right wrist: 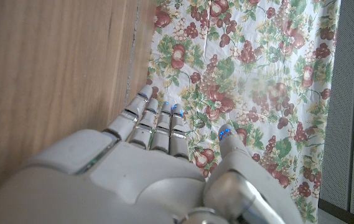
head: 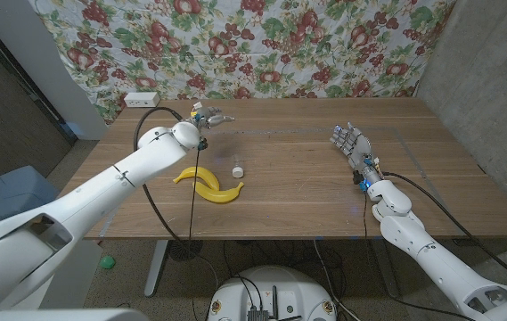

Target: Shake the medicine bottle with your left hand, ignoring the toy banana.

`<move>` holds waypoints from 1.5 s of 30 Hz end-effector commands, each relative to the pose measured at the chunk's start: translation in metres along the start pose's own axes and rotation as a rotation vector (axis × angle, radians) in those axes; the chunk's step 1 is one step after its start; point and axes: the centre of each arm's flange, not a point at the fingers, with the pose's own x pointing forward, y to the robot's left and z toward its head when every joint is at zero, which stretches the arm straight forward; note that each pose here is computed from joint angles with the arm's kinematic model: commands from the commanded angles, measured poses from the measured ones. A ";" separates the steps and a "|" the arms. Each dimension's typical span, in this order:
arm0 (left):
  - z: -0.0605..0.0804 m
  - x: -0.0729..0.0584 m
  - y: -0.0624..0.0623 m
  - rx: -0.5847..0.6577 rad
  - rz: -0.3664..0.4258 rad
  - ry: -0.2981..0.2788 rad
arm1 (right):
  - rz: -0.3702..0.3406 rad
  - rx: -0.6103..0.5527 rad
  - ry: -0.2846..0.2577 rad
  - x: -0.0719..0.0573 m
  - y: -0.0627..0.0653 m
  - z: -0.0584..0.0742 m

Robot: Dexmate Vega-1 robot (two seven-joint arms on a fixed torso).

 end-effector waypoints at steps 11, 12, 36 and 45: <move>-0.032 -0.014 0.011 -0.328 0.034 -0.305 | 0.025 -0.008 0.020 0.002 0.009 -0.001; -0.034 -0.013 0.012 -0.341 0.024 -0.315 | 0.029 -0.006 0.022 0.003 0.010 -0.001; -0.066 0.012 0.014 -0.569 -0.195 -0.467 | 0.047 -0.078 -0.045 0.006 0.029 0.013; -0.076 0.020 0.010 -0.650 -0.260 -0.496 | 0.018 -0.144 -0.074 0.007 0.032 0.030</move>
